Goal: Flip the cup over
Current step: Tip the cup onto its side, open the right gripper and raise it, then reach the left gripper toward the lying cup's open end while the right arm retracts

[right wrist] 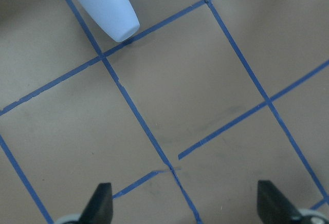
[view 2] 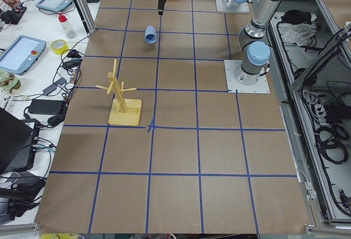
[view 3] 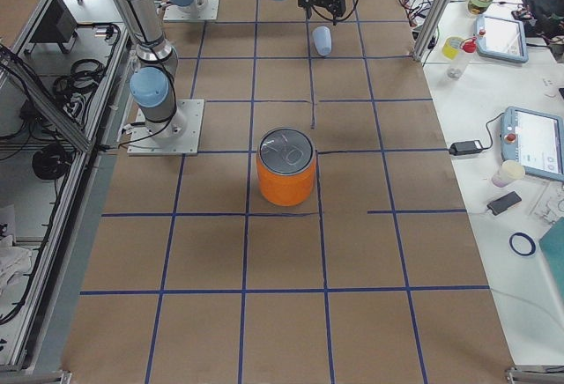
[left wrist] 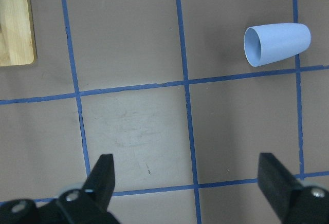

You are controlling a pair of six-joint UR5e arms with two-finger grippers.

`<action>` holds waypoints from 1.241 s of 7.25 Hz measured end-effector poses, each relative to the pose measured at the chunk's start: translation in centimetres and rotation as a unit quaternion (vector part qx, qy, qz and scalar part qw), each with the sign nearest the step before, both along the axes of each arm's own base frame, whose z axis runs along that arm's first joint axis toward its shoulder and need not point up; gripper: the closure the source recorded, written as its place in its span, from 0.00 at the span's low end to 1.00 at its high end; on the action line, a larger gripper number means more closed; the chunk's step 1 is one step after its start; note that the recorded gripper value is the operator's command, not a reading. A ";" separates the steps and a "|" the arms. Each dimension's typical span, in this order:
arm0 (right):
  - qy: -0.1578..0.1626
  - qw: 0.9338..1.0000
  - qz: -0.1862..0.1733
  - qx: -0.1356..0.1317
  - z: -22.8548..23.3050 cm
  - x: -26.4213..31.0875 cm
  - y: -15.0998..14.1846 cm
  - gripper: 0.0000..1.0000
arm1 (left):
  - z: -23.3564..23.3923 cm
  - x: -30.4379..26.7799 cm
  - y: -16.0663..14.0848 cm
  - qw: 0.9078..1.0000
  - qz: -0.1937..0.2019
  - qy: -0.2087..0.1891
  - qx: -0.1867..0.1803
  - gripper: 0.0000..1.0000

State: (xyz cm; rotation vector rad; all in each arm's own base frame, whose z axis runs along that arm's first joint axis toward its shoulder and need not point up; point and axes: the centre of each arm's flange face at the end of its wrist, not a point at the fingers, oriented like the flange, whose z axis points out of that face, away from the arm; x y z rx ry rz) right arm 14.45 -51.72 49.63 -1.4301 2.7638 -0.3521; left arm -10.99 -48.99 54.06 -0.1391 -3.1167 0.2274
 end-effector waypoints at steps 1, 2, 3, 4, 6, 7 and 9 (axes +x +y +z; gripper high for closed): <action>0.000 0.997 -0.081 0.012 1.5 -1.4 1.5 0.00 | -0.2 0.0 -0.2 1.000 0.001 0.003 0.001 0.00; 0.004 0.987 -0.155 0.030 2.2 -2.1 2.6 0.00 | -0.9 0.0 -0.7 1.000 0.001 0.010 0.007 0.00; 0.003 0.974 -0.224 0.041 2.7 -2.4 3.3 0.00 | -1.8 -0.2 -1.5 1.000 0.000 0.025 0.014 0.00; -0.004 0.957 -0.285 0.046 3.1 -2.2 3.8 0.00 | -2.9 -0.4 -2.5 0.999 -0.001 0.046 0.021 0.00; -0.005 0.927 -0.374 0.043 3.5 -0.5 4.4 0.00 | -5.7 0.3 -4.9 0.993 0.010 0.113 0.033 0.00; -0.006 0.913 -0.406 0.039 3.7 0.5 4.6 0.00 | -8.0 1.2 -6.3 0.984 0.021 0.171 0.040 0.00; -0.009 0.898 -0.438 0.040 3.7 1.3 4.7 0.00 | -14.9 2.4 -9.3 0.965 0.034 0.258 0.033 0.00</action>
